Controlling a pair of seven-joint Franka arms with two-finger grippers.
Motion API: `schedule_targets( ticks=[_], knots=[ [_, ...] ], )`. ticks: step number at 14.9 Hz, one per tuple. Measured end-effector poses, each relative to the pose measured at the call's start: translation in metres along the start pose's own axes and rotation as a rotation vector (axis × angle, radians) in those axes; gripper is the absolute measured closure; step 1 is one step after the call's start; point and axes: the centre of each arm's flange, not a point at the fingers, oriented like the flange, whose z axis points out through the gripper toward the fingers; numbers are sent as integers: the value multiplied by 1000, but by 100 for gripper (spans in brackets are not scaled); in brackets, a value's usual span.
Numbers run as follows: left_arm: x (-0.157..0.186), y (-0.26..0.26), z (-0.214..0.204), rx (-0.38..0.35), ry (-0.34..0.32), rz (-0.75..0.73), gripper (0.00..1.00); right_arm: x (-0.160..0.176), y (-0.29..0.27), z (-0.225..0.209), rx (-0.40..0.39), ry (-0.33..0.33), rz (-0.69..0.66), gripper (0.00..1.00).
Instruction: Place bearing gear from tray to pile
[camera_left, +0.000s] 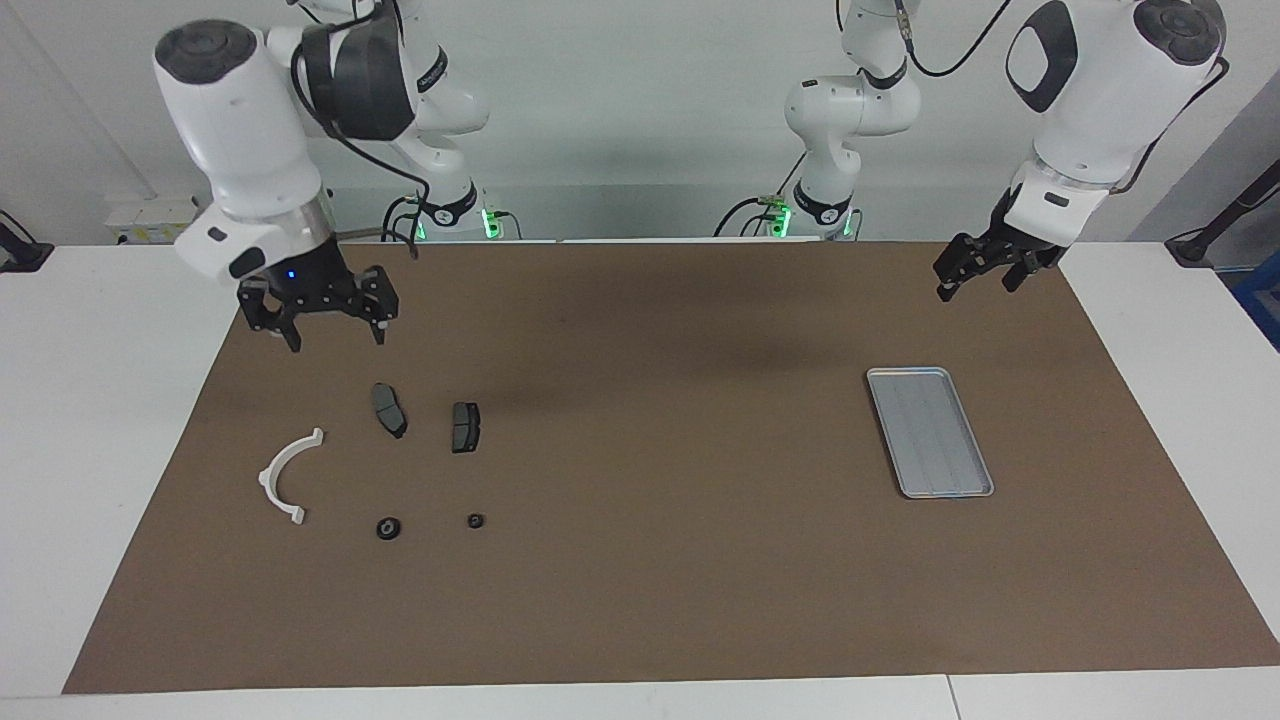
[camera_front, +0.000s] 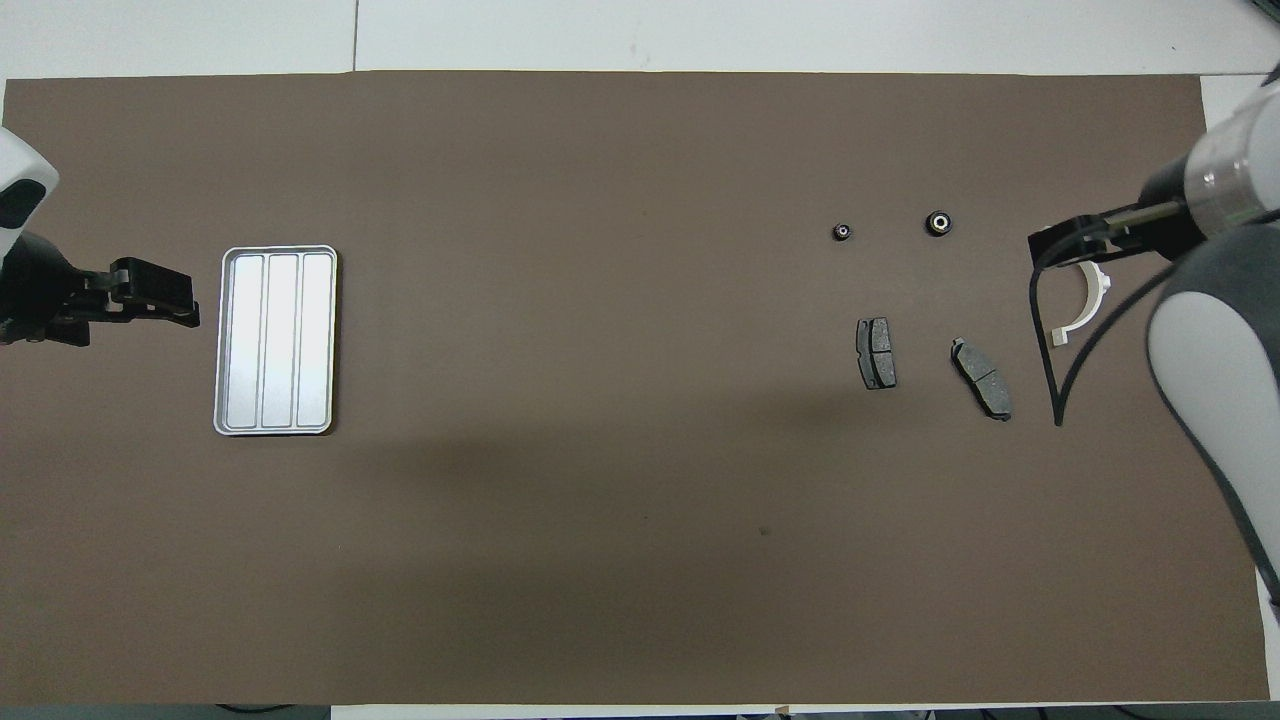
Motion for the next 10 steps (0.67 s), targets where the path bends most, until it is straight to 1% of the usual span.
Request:
schedule_targets(
  ticks=[2, 5, 6, 8, 10],
  knots=[
    [0, 0, 0, 0, 0, 0, 0, -33, 1, -29, 0, -6, 10, 0],
    [0, 0, 0, 0, 0, 0, 0, -64, 6, -46, 28, -61, 31, 0],
    [0, 0, 0, 0, 0, 0, 0, -67, 8, -46, 36, -79, 41, 0],
    [0, 0, 0, 0, 0, 0, 0, -67, 14, -41, 53, -89, 83, 0],
    [0, 0, 0, 0, 0, 0, 0, -63, 15, -39, 76, -65, 121, 0]
  ],
)
